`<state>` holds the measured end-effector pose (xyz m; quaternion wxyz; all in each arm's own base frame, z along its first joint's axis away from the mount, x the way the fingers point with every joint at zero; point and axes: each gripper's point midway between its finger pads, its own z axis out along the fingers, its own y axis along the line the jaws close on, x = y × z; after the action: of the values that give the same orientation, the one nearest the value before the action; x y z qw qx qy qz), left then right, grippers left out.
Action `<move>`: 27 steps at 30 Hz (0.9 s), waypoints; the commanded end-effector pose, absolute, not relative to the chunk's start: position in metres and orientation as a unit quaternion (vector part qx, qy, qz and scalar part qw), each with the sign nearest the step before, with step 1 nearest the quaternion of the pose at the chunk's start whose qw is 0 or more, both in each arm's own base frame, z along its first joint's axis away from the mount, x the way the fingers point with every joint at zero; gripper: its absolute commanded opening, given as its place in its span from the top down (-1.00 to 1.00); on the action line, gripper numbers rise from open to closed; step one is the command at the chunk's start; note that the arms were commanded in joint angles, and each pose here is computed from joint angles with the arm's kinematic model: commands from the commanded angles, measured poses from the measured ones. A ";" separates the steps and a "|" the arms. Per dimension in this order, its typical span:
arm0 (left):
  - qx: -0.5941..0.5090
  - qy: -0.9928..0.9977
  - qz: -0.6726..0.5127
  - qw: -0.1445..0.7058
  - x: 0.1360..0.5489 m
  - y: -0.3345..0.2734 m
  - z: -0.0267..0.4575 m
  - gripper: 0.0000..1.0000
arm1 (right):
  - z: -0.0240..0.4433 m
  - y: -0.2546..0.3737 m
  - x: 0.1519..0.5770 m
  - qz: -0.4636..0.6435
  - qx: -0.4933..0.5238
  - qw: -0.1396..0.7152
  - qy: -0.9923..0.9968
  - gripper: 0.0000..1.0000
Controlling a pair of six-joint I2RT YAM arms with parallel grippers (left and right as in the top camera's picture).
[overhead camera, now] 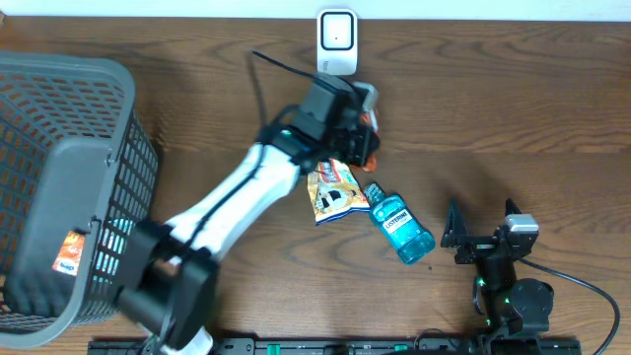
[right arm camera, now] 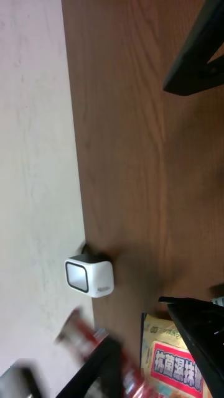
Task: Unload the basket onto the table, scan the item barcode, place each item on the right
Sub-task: 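Carry the red snack pack out toward the scanner area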
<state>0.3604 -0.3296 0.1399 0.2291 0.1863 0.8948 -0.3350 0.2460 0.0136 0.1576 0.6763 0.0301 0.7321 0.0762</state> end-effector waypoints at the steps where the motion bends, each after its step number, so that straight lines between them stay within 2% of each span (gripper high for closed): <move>1: 0.212 0.891 -0.338 0.216 0.355 -0.351 0.118 0.85 | 0.157 0.012 0.246 0.076 0.035 0.676 0.732 -0.99; 6: 0.228 0.889 -0.339 0.205 0.350 -0.371 0.089 0.84 | 0.157 0.012 0.246 0.076 0.035 0.676 0.732 -0.98; 8: 0.231 0.889 -0.339 0.202 0.349 -0.374 0.084 0.77 | 0.157 0.012 0.246 0.076 0.035 0.676 0.732 -0.98; 10: 0.232 0.889 -0.339 0.201 0.348 -0.374 0.084 0.57 | 0.157 0.012 0.246 0.076 0.035 0.676 0.732 -0.99; 12: 0.232 0.889 -0.340 0.202 0.348 -0.374 0.084 0.17 | 0.157 0.012 0.246 0.076 0.035 0.676 0.732 -0.99; 14: 0.232 0.889 -0.340 0.202 0.348 -0.374 0.084 -0.09 | 0.157 0.012 0.246 0.076 0.035 0.676 0.732 -0.99; 19: 0.231 0.890 -0.337 0.202 0.347 -0.373 0.087 -0.56 | 0.157 0.012 0.246 0.076 0.035 0.676 0.732 -0.99; 23: 0.211 0.910 -0.279 0.224 0.357 -0.353 0.086 -0.69 | 0.157 0.012 0.246 0.076 0.035 0.676 0.732 -0.99; 27: 0.219 0.919 -0.211 0.250 0.362 -0.328 0.096 -0.72 | 0.157 0.012 0.246 0.076 0.035 0.676 0.732 -0.99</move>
<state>0.3451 -0.3445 0.0665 0.1883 0.2123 0.9228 -0.2607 0.2460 0.0135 0.1578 0.6766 0.0302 0.7318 0.0760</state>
